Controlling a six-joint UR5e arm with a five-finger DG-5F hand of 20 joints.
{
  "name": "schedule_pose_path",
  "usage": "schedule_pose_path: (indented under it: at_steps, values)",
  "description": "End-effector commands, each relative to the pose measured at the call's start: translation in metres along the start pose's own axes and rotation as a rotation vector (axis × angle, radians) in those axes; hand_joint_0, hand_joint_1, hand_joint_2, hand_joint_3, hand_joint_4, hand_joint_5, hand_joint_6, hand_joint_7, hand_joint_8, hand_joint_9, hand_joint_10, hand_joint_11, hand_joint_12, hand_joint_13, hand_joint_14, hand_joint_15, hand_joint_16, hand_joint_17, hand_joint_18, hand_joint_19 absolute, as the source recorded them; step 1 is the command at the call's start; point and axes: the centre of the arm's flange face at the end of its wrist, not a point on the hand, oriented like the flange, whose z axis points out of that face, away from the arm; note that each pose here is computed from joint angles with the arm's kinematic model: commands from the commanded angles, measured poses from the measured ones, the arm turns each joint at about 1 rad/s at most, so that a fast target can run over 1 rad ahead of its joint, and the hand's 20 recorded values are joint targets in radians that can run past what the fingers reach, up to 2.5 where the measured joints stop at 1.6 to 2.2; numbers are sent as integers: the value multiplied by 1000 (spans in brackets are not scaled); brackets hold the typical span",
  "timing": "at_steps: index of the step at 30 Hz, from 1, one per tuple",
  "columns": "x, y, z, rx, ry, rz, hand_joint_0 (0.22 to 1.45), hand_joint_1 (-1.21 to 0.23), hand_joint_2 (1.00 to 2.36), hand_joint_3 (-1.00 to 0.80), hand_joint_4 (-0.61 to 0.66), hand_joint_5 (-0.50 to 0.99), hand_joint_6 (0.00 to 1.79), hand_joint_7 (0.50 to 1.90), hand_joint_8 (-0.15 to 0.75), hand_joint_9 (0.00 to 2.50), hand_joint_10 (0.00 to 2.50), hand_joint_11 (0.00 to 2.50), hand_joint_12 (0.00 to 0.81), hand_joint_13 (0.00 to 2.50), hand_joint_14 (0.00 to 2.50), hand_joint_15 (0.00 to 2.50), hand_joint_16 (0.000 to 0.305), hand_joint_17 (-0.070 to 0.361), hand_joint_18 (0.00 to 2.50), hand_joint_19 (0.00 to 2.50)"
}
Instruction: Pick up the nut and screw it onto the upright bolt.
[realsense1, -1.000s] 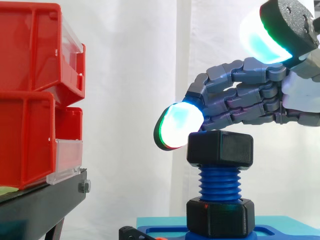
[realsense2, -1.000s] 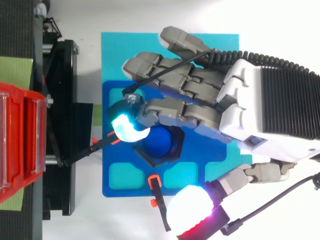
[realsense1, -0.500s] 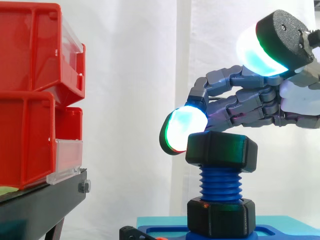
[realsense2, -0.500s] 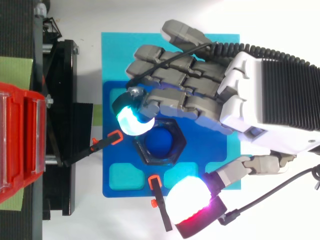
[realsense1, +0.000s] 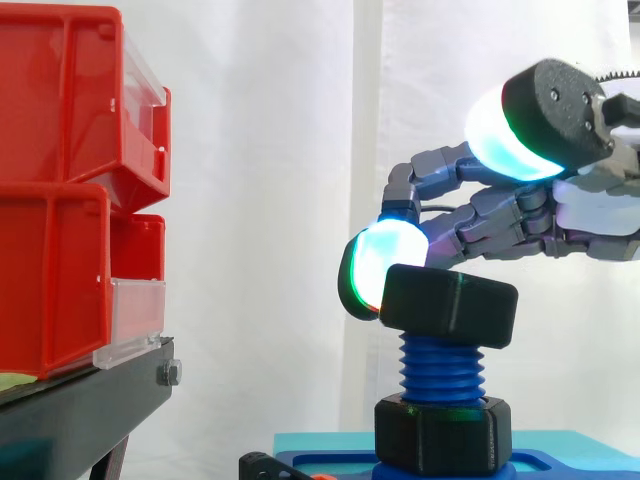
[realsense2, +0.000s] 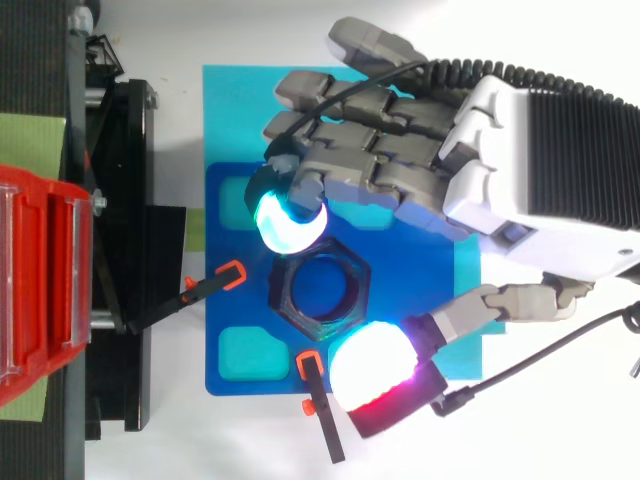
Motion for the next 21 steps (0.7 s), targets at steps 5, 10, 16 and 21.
schedule_pose_path:
  at_steps: [5,10,16,21]
  values:
    - [-3,-7,0,5,-1,-2,475,-321,1000,-500,224,-6,593,1310,297,725,0,0,297,443,0,0,28,63,74,0]
    - [-4,-9,1,2,0,-2,485,-345,1000,-500,155,29,605,1274,254,921,0,0,266,579,0,0,21,48,225,0]
    - [-5,-11,1,3,-1,-3,492,-348,1000,-500,103,64,606,1293,175,1247,0,0,201,783,0,0,13,28,462,0]
    - [-7,-14,1,3,-2,-3,488,-326,1000,-500,88,69,633,1231,153,1472,0,0,164,951,0,0,9,21,617,0]
